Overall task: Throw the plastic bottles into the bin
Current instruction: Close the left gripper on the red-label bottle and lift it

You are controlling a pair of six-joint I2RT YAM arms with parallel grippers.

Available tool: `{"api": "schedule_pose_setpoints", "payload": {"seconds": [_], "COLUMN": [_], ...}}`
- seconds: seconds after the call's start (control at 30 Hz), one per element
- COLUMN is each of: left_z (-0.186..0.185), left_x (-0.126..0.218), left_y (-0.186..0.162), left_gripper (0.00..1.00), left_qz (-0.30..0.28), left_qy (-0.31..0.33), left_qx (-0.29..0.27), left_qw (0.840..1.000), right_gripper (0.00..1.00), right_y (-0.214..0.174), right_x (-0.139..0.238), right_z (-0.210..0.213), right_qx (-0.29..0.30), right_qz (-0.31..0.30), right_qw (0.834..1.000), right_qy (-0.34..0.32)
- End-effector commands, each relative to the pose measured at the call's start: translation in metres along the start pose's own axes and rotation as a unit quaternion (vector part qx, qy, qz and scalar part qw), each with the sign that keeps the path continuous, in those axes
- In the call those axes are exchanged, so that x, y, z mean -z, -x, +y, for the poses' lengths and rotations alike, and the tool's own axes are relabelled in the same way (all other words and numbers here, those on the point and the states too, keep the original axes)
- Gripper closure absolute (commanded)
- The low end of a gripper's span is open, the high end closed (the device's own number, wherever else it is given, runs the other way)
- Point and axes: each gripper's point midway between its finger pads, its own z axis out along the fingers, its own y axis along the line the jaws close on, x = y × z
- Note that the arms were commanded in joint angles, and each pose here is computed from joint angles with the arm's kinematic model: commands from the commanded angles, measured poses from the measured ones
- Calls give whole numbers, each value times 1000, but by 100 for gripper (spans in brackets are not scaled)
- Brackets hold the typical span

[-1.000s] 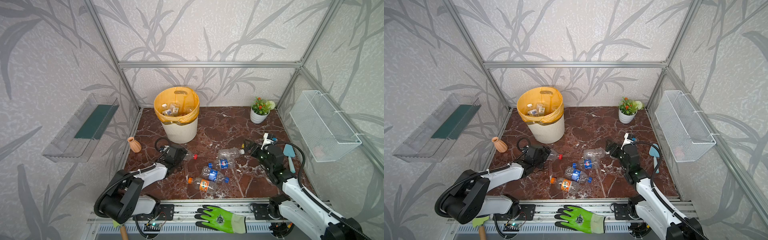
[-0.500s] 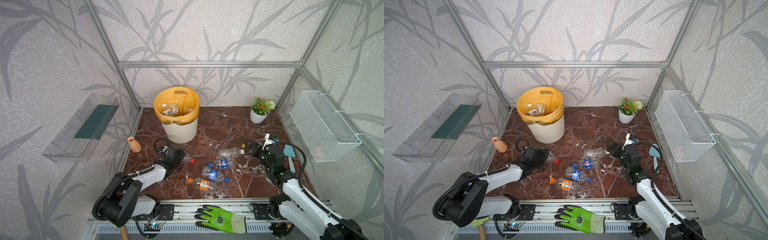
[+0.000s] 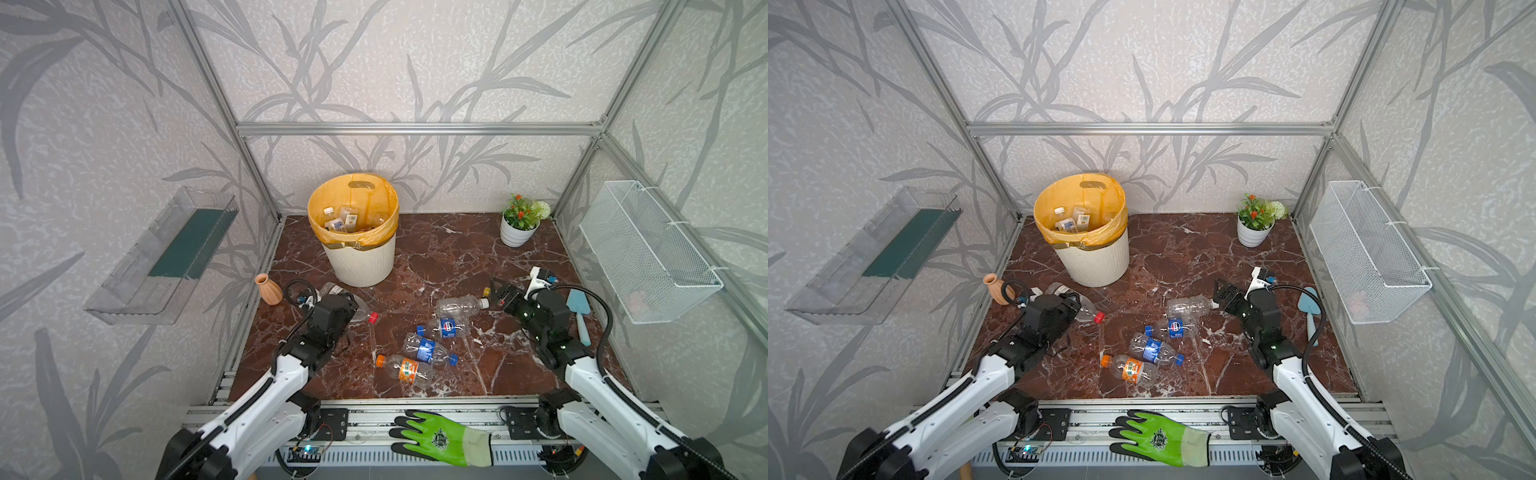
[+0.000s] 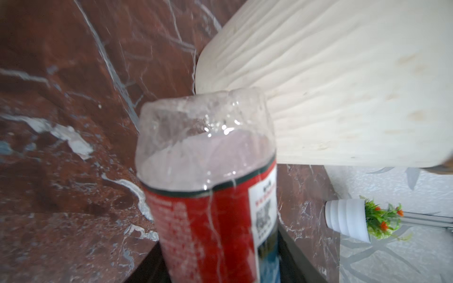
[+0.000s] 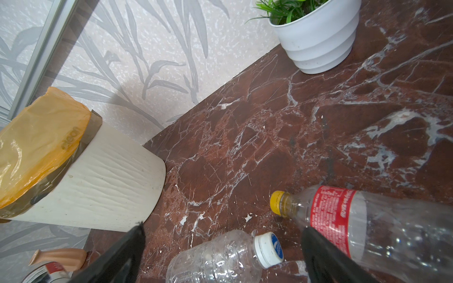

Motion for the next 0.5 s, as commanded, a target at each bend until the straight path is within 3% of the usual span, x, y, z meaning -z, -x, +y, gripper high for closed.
{"api": "schedule_pose_setpoints", "payload": {"seconds": [0.0, 0.13, 0.23, 0.47], "left_z": [21, -9, -40, -165], "left_x": [30, 80, 123, 207], "left_y": [30, 73, 112, 181], "left_gripper": [46, 48, 49, 52], "left_qz": [-67, -146, -217, -335], "left_qy": [34, -26, -55, -136], "left_qx": [-45, -96, -139, -280], "left_qw": [996, 984, 965, 889], "right_gripper": [1, 1, 1, 1], "right_y": [3, 6, 8, 14], "right_x": [-1, -4, -5, -3], "right_z": [4, 8, 11, 16], "right_qx": [-5, -6, -4, 7], "right_qz": [-5, -4, -5, -10], "right_qw": [1000, 1000, 1000, 1000], "right_qy": [9, 15, 20, 23]}}
